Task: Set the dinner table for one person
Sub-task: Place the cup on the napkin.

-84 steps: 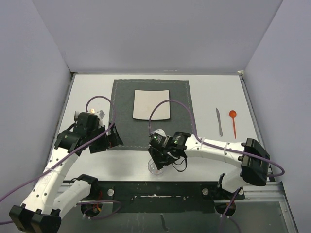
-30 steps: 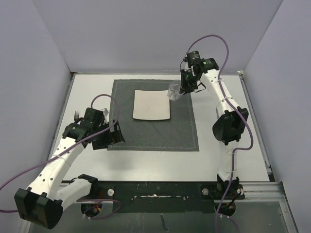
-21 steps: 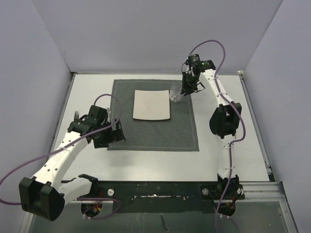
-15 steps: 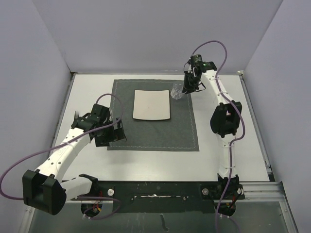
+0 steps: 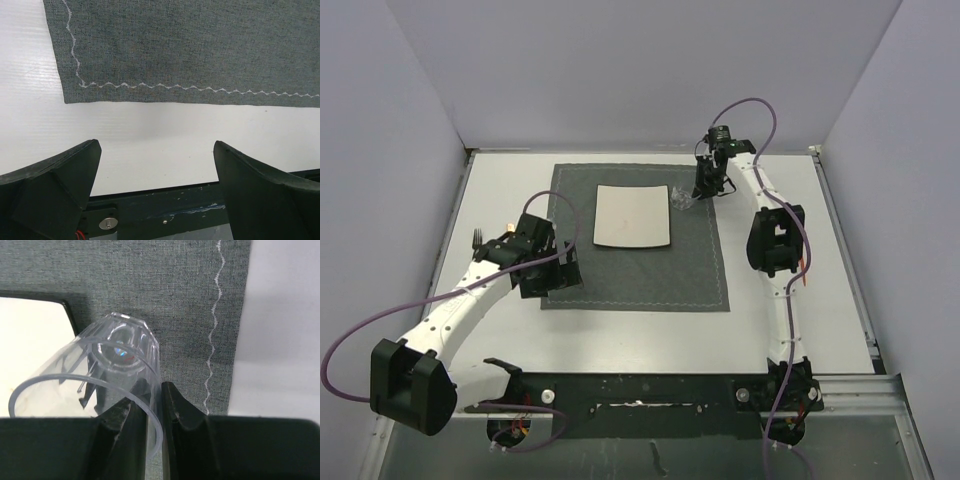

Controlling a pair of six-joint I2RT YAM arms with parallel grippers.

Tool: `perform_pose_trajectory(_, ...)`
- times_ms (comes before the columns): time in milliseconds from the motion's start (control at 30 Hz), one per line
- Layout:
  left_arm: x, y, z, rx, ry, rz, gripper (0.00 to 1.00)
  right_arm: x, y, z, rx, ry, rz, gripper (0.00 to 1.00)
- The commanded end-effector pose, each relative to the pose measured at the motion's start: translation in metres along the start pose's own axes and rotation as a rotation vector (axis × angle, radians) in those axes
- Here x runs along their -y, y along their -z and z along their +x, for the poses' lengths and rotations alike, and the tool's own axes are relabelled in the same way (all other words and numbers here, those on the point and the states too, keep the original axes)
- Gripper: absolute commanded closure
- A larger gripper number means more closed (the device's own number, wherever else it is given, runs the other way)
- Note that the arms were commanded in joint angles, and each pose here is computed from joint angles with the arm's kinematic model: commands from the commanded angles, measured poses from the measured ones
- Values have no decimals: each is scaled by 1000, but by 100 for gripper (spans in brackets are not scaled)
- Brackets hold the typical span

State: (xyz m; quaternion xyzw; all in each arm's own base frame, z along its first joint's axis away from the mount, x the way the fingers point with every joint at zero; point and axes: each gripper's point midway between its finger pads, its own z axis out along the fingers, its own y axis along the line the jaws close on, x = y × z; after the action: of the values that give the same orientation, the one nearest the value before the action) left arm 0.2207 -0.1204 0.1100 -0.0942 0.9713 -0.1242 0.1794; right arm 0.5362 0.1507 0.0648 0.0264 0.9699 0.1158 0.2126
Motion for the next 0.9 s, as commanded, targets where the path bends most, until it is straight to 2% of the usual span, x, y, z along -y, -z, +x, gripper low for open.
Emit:
perform_pose_trajectory(0,8,3,-13,72,-2,20,2,-6,20,-39,134,17,-14,100)
perform_pose_trajectory(300,11,1,-9,64,-9,13,2,7,39,-55,212,8,40,100)
perform_pose_trajectory(867,15,-5,-2,39,-14,5,2,15,29,-52,186,16,70,100)
